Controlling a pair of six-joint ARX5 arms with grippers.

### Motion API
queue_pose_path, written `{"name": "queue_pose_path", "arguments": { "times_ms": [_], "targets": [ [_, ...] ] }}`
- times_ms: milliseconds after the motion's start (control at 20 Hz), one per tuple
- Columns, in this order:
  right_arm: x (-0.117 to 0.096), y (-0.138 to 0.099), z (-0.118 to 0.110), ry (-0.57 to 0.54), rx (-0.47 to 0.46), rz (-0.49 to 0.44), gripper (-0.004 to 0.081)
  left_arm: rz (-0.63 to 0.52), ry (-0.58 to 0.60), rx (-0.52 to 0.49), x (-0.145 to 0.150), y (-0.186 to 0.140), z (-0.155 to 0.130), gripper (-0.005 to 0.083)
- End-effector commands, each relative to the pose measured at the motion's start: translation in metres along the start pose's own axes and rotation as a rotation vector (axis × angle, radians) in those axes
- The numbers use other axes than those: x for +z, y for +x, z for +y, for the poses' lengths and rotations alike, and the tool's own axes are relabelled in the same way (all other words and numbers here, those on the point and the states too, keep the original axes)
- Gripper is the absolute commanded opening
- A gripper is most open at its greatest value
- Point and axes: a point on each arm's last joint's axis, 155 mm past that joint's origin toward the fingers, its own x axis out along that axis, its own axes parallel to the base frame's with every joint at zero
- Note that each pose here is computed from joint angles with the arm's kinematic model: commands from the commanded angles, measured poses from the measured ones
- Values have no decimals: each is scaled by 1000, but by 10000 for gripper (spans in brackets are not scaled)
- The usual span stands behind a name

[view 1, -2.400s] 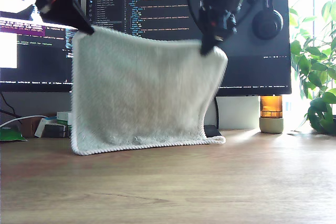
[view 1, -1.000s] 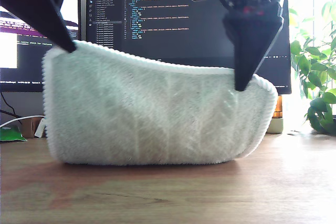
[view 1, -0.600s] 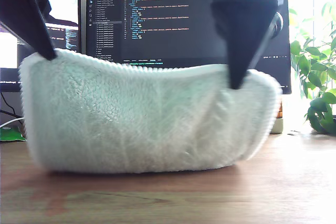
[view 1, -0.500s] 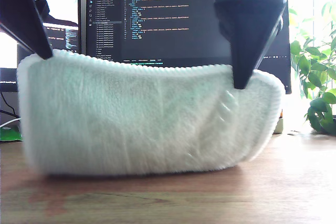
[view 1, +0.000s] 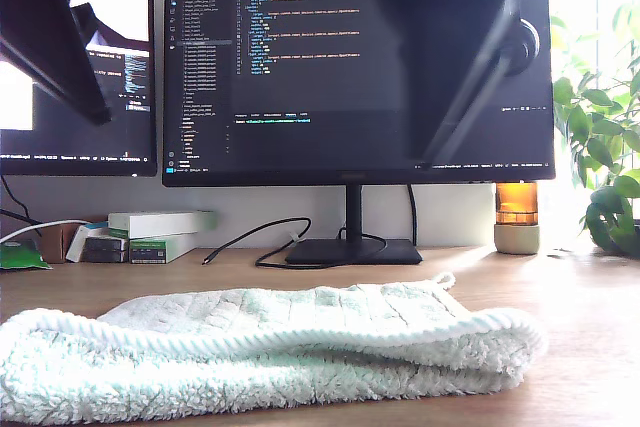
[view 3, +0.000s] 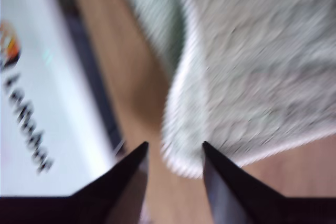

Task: Fold the tea towel to a neat square and place it to the right

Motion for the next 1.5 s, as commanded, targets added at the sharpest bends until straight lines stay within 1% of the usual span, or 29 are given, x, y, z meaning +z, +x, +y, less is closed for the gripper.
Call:
{"name": "queue_pose_path", "arguments": {
  "times_ms": [0, 50, 150, 200, 300, 450, 550, 700, 850, 1000, 1150, 1200, 1250, 1300, 1350, 1400, 1450],
  "targets": [
    [9, -1, -10, -5, -29, -47, 54, -13, 1, 1, 4, 4, 4, -32],
    [15, -2, -16, -9, -45, -75, -15, -28, -14, 17, 7, 3, 9, -19],
    [23, -6, -28, -1, -88, -113, -13, -61, -18, 68, 13, -4, 18, -19],
    [22, -8, -35, 5, -118, -114, -13, -80, -2, 112, 17, -10, 23, -19],
    [22, -15, -49, 62, -170, -136, -13, -126, 10, 183, 24, -26, 29, -19],
    [37, -36, -65, 122, -231, -250, -13, -179, 0, 234, 27, -43, 31, -19],
    [47, -55, -70, 120, -279, -341, -13, -214, 1, 272, 23, -48, 33, -19],
    [45, -72, -67, 118, -316, -408, -13, -273, 1, 312, 13, -44, 30, -19],
    [43, -85, -61, 98, -359, -509, -13, -367, 29, 372, 5, -43, 23, -19],
    [33, -86, -53, 78, -396, -591, -13, -447, 34, 412, -4, -41, 15, -19],
    [18, -83, -44, 58, -439, -684, -13, -490, 21, 404, -17, -31, 4, -19],
    [9, -75, -40, 58, -439, -682, -13, -497, 20, 400, -19, -28, 2, -19],
    [-2, -63, -36, 64, -426, -654, -13, -494, 23, 395, -21, -27, -1, -19],
    [-15, -48, -31, 74, -399, -604, -13, -488, 15, 367, -22, -24, -6, -19],
    [-28, -33, -26, 87, -368, -542, -12, -456, -1, 324, -29, -15, -13, -19],
    [-38, -19, -21, 84, -333, -482, -12, -407, -25, 283, -38, -5, -18, -18],
    [-43, -9, -15, 73, -293, -442, -12, -358, -44, 250, -47, 5, -21, -4]
  ]
}}
